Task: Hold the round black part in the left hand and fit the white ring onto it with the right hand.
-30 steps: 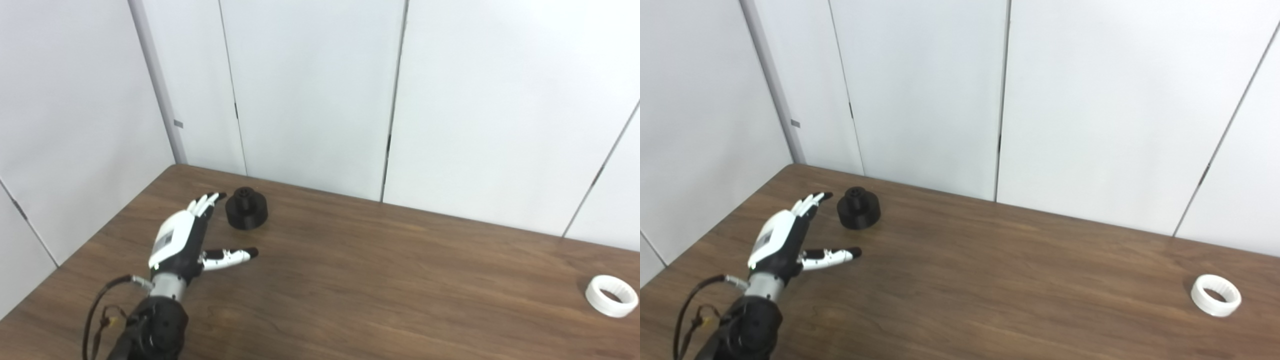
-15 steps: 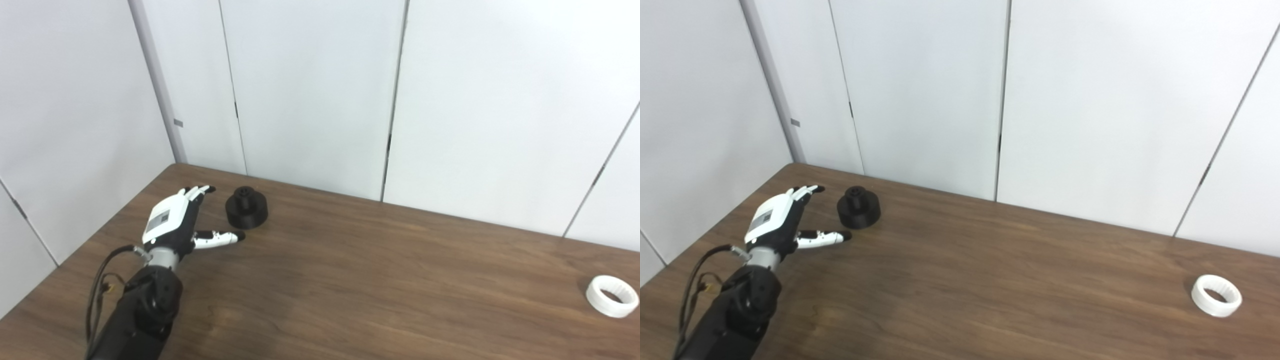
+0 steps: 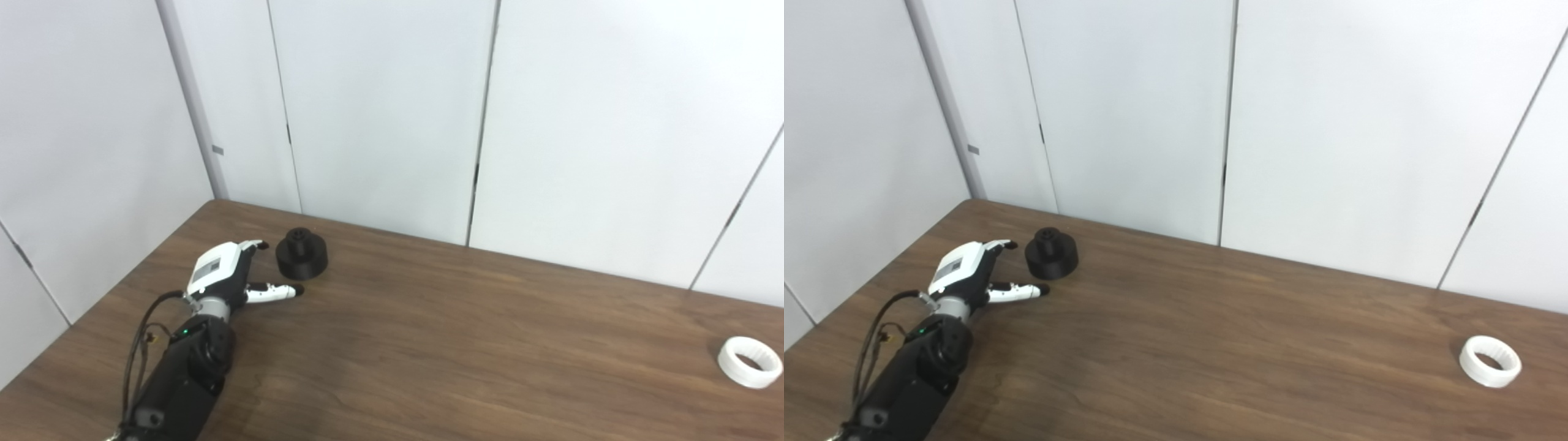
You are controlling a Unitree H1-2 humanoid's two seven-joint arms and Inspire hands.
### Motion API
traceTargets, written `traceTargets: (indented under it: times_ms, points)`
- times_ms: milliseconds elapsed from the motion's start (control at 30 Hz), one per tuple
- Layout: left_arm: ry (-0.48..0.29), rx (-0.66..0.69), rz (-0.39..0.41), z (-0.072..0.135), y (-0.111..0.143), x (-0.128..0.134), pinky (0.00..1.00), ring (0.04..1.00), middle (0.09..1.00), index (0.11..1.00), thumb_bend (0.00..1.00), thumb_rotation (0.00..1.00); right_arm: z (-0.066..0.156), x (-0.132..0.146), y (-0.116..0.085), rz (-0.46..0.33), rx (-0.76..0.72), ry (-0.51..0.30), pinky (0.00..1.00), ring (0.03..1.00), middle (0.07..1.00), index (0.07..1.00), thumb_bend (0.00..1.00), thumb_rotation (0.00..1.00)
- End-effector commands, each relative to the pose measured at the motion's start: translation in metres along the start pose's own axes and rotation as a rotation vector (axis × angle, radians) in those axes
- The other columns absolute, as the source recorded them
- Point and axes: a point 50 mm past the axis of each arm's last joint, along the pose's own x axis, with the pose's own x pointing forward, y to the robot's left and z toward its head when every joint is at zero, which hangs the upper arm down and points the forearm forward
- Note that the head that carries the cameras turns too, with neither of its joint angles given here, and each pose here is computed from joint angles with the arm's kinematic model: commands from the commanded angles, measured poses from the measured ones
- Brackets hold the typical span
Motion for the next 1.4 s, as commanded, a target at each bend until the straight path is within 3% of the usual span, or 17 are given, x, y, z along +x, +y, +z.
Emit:
traceTargets:
  times_ms: [0, 600, 867, 1367]
  points:
    - [-0.032, 0.006, 0.079, 0.015, 0.03, 0.017, 1.0, 0.976, 0.937, 0.861, 1.0, 0.51, 0.014, 0.002, -0.001, -0.008, -0.005, -0.061, 1.0, 1.0, 1.0, 1.0, 0.57, 1.0]
    - [0.035, 0.009, 0.052, 0.026, 0.017, 0.051, 1.0, 0.985, 0.945, 0.858, 1.0, 0.53, 0.014, -0.001, -0.001, -0.02, -0.01, -0.056, 1.0, 1.0, 0.996, 0.999, 0.57, 1.0]
    - [0.037, 0.006, 0.037, 0.029, 0.018, 0.059, 1.0, 0.975, 0.939, 0.856, 1.0, 0.54, 0.012, -0.001, -0.004, -0.02, -0.014, -0.057, 1.0, 1.0, 0.991, 0.997, 0.58, 1.0]
    - [0.009, -0.03, 0.019, 0.044, 0.013, 0.067, 1.0, 0.966, 0.922, 0.845, 1.0, 0.45, 0.013, -0.002, -0.004, -0.018, -0.01, -0.061, 1.0, 1.0, 0.992, 0.998, 0.58, 1.0]
